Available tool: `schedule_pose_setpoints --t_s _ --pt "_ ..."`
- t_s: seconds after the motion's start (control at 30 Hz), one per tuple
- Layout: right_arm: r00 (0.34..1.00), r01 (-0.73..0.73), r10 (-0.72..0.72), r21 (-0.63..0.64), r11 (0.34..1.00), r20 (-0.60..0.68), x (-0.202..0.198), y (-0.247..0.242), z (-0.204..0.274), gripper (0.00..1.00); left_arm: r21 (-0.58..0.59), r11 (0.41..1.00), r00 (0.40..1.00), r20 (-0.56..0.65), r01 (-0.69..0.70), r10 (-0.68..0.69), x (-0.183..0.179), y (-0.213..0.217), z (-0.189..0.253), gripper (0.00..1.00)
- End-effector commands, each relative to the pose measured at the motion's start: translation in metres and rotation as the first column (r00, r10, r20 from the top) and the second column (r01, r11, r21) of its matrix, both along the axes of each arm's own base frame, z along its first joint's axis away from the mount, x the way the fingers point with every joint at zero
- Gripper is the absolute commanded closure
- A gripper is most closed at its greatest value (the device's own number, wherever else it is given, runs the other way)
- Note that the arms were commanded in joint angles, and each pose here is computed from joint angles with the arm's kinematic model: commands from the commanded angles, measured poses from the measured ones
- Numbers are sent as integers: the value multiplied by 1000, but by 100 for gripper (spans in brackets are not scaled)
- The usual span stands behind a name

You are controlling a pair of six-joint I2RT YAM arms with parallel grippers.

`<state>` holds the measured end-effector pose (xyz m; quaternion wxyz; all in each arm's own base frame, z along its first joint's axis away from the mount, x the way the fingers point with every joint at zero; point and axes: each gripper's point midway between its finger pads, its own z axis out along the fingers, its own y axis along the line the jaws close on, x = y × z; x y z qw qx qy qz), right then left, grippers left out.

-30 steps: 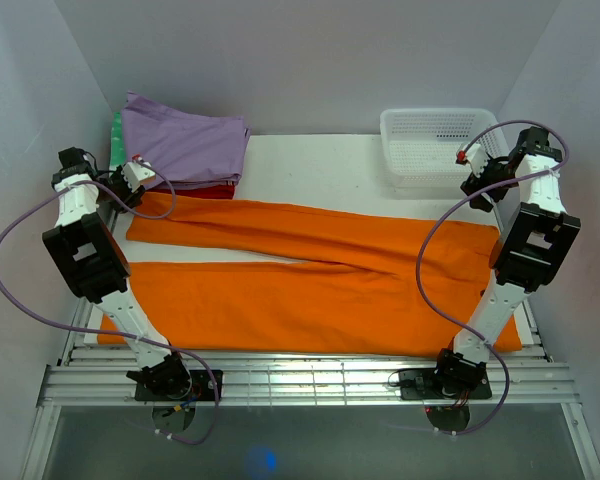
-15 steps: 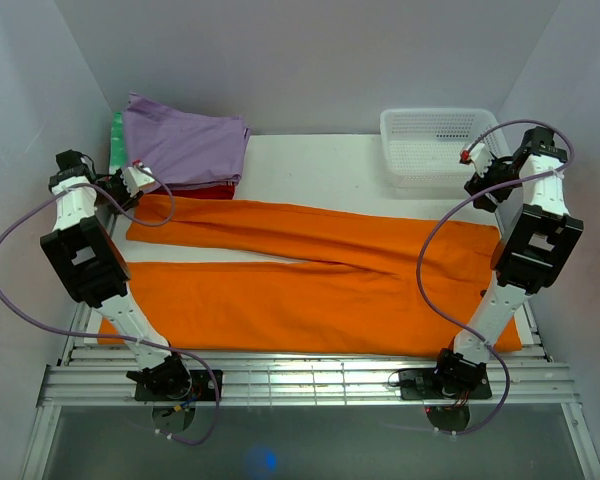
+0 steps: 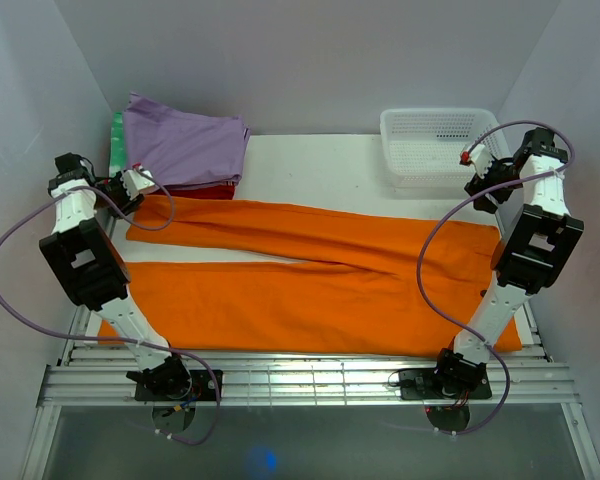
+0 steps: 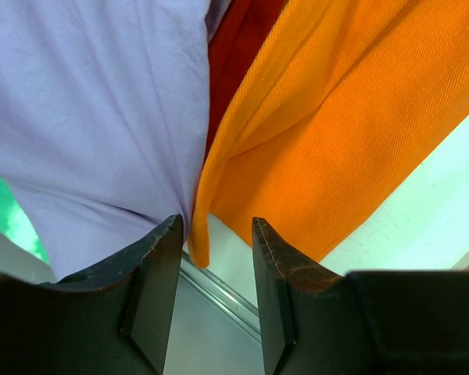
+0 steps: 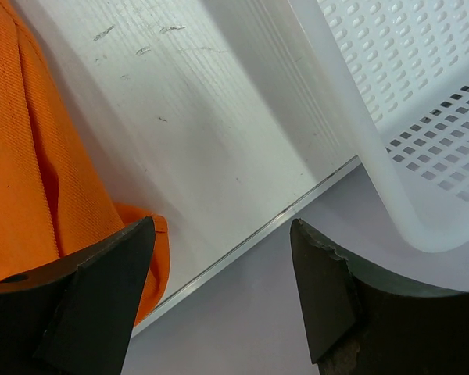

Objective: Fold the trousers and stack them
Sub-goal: Fold the trousers

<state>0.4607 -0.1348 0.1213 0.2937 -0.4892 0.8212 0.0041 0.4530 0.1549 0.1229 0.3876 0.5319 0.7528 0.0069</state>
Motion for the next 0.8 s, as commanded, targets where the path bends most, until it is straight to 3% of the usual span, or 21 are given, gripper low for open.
schedule_pose_setpoints --t_s 0.0,0.43,0.77 --pt "999 -13 13 3 1000 47 -5 4 25 24 -15 1000 998 58 -11 11 -13 -5 37 49" --pt "999 -10 10 8 1000 52 -8 3 28 24 -14 1000 999 53 -2 2 -25 -6 36 49" --pt "999 -29 29 -1 1000 41 -14 4 25 24 -23 1000 999 50 -15 16 -8 1 27 47"
